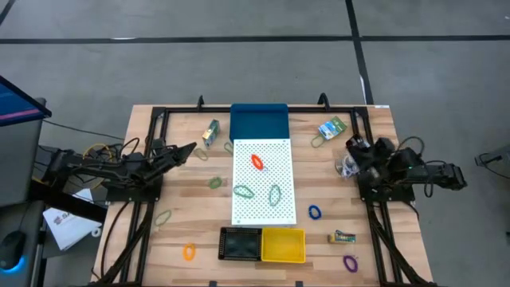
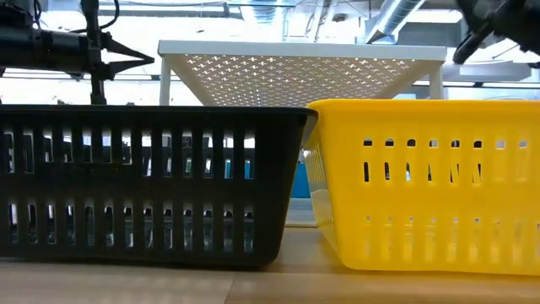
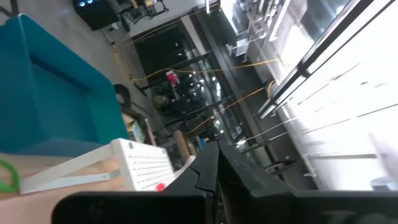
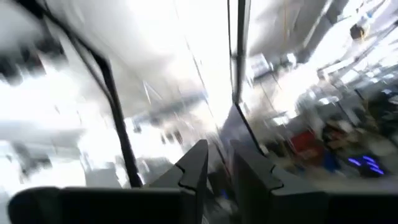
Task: Pick & Place Office Desk Supplies
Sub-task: Put the crayon box into the blue bin
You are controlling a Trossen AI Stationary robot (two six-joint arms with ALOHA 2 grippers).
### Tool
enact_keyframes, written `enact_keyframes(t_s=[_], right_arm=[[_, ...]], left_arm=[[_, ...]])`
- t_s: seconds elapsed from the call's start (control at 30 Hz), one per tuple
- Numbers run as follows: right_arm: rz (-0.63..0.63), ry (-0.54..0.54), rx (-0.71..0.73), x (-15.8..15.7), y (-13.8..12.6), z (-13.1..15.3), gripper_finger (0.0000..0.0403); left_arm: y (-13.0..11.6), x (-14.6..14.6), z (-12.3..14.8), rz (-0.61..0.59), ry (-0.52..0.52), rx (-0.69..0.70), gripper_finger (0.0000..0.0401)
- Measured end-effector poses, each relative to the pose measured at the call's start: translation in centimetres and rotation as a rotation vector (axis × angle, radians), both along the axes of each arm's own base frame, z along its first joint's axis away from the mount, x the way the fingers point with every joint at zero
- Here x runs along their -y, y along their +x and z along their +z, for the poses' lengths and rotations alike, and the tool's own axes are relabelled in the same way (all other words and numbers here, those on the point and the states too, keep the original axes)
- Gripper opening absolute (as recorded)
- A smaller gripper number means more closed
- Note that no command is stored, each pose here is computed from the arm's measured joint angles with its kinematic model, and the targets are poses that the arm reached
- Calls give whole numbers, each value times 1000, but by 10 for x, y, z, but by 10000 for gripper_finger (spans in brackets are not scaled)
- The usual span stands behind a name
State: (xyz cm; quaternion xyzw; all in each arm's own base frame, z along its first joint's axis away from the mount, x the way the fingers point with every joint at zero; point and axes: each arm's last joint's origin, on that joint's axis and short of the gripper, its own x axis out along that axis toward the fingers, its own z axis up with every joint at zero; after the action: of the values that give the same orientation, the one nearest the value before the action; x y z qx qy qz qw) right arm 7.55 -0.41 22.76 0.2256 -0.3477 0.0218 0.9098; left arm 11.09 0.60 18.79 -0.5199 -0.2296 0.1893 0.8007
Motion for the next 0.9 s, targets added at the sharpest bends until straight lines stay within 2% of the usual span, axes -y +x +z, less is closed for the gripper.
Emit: enact_keyframes(t_s=[0.07, 0.17, 0.27, 0.43, 0.67, 0.9], right_arm=[[2, 80, 70, 1, -4, 4, 64], [78, 168, 172, 2, -10, 12, 64], [137, 224, 210, 2, -15, 22, 64], [127, 226, 262, 2, -23, 40, 64], [35, 239, 238, 4, -28, 55, 64], [25, 238, 198, 4, -25, 74, 64]], left_arm=[[2, 0, -2, 0, 3, -22, 1], [5, 1, -4, -32, 13, -44, 1], [7, 2, -2, -61, 17, -15, 1], [8, 0, 3, -23, 37, 20, 1], [8, 0, 4, -16, 103, -9, 6], [8, 0, 4, -17, 132, -26, 66]])
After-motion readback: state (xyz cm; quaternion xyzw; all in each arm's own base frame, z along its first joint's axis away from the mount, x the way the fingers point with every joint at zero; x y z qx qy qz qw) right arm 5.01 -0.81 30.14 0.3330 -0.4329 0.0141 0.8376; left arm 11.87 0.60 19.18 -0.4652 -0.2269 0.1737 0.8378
